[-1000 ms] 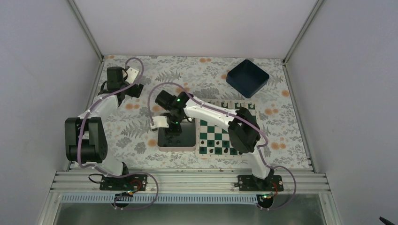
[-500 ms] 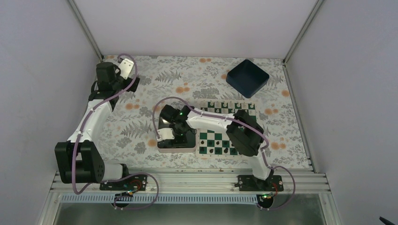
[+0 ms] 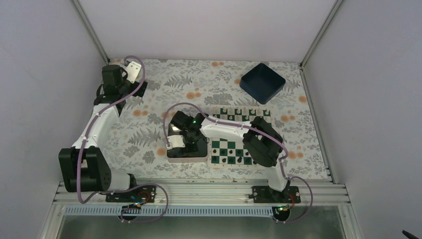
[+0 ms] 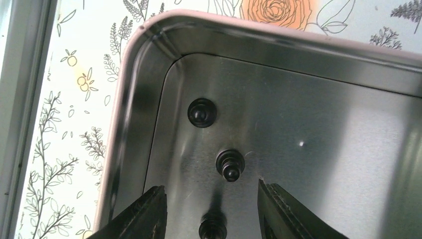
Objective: Set up the chess pieces on the board
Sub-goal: Pick up the chess piece from the storage box.
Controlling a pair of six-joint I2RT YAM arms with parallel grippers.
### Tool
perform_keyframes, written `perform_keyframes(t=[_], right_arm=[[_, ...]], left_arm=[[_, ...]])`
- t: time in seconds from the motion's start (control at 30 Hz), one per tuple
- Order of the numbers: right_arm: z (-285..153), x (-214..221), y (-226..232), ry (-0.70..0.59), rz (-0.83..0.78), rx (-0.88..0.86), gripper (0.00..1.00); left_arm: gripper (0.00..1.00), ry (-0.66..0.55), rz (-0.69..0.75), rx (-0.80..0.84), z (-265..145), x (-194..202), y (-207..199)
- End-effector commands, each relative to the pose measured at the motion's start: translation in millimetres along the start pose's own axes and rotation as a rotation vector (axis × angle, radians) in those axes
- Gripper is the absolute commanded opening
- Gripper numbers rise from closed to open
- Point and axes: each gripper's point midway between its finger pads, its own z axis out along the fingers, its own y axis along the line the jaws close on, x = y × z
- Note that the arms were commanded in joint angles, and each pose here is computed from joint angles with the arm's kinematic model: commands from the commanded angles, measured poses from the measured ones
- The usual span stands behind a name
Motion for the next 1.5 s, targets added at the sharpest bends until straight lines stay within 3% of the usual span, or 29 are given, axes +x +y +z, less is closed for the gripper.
perform_keyframes(t=[0.0, 0.47, 0.8, 1.0, 1.23, 1.47], right_arm=[[-1, -15, -6, -0.041, -0.023, 0.03, 0.47], [12, -15, -10, -0.02, -0.03, 0.004, 0.37], [16, -13, -10, -0.013, -0.023, 0.004, 0.24], [7, -21, -15, -0.044, -0.025, 0.03, 0.1], [-43, -35, -41, -0.108, -0.001, 0.129, 0.06], [-118, -15, -72, -0.117, 0.073, 0.258, 0.05]], left_arm=[[1.0, -0.018, -0.007, -0.019, 2, -10, 8], [1.0, -0.023, 0.002, -0.026, 2, -7, 7], [1.0, -0.029, 0.007, -0.025, 0, -6, 6], [1.0, -0.028, 0.009, -0.032, -1, -4, 6], [1.0, -0.033, 0.011, -0.042, -3, -6, 8], [1.0, -0.037, 0.011, -0.046, -4, -8, 9]])
